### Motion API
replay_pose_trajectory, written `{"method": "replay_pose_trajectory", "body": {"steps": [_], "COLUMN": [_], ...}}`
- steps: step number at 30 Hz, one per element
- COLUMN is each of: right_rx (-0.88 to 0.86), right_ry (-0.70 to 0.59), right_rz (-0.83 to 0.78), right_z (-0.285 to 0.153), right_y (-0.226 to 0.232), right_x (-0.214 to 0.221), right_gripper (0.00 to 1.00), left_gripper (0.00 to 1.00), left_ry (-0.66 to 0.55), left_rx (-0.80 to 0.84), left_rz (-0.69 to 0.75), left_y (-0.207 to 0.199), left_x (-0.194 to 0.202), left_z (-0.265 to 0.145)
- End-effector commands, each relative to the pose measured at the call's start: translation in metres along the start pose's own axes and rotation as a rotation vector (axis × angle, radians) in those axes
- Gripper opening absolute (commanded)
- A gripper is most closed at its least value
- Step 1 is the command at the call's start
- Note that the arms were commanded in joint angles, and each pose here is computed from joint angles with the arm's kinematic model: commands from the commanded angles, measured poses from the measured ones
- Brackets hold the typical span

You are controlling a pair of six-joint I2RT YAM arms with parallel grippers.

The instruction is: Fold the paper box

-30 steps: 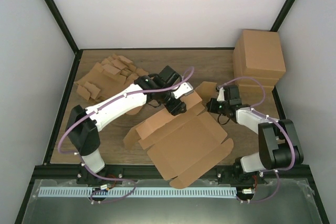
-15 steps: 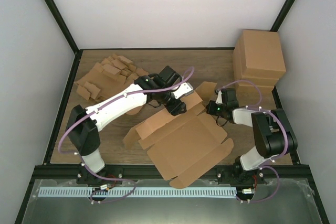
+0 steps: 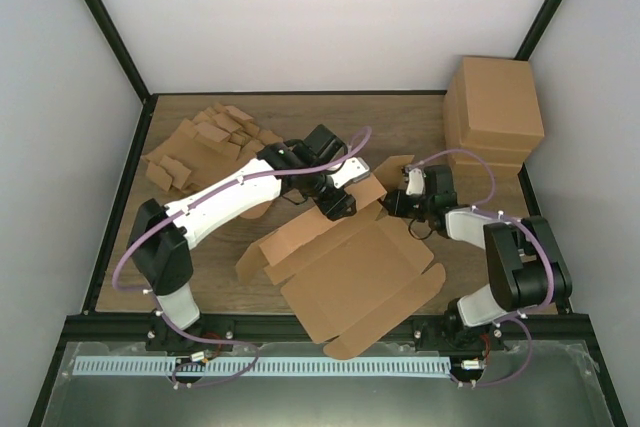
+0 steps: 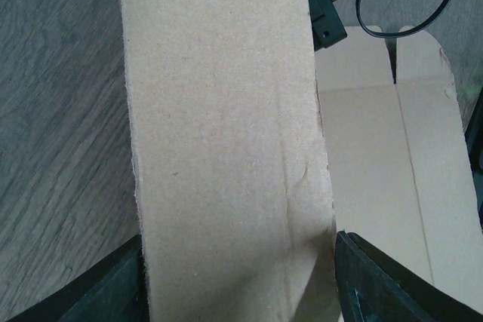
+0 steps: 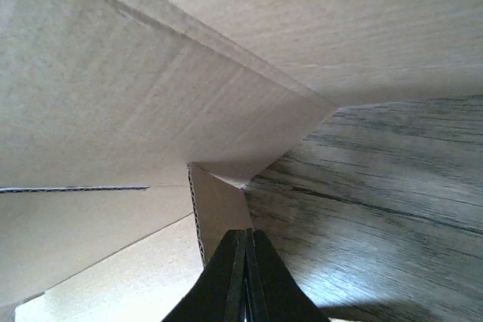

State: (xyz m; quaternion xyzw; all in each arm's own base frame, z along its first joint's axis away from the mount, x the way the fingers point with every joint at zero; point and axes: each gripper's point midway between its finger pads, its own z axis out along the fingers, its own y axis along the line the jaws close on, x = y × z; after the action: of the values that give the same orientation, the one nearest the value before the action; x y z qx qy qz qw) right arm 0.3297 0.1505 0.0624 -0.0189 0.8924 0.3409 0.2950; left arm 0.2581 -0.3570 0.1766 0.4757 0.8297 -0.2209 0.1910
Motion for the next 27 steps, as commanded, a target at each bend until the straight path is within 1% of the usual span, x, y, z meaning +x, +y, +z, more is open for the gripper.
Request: {"method": "replay_pose_trajectory", "body": {"steps": [1,7,13,22,25,27], "right_rx": [-0.095,-0.113,-0.123,-0.036,-0.003,0.020], "right_ry": [0.034,0.050,0.060,0.012,-0.006,-0.015], "right_rz": [-0.028,-0.021,-0.027,-0.041,-0.048,-0.052], "right_z": [0.004,0.006,0.008,0.002,0.000,-0.001], "right_y": [0.016,0.022,0.023,0.014,0.011,0.009], "right_x": [0.007,0.019,0.021,0.008,0.003,0.000], "right_gripper": [0.01,0.01,0.01,0.02,0.06,0.07], "left_gripper": [0.65,0.65,0.65,0.65,0.65,0.65], "left_ry": [0.084,0.096,0.102,0.108,0.109,0.109], "left_rx": [0.053,0.051,0.059,0.057,0.056,0.056], "left_rz": [-0.023,-0.023,-0.023,-0.021,-0.021,-0.023], "left_y": [-0.007,-0.007,-0.008,-0.007,-0.006,-0.006], "left_x": [0.018,0.022,0.023,0.024,0.024,0.024], "left_z": [0.017,0.018,0.019,0.021,0.021,0.021]}}
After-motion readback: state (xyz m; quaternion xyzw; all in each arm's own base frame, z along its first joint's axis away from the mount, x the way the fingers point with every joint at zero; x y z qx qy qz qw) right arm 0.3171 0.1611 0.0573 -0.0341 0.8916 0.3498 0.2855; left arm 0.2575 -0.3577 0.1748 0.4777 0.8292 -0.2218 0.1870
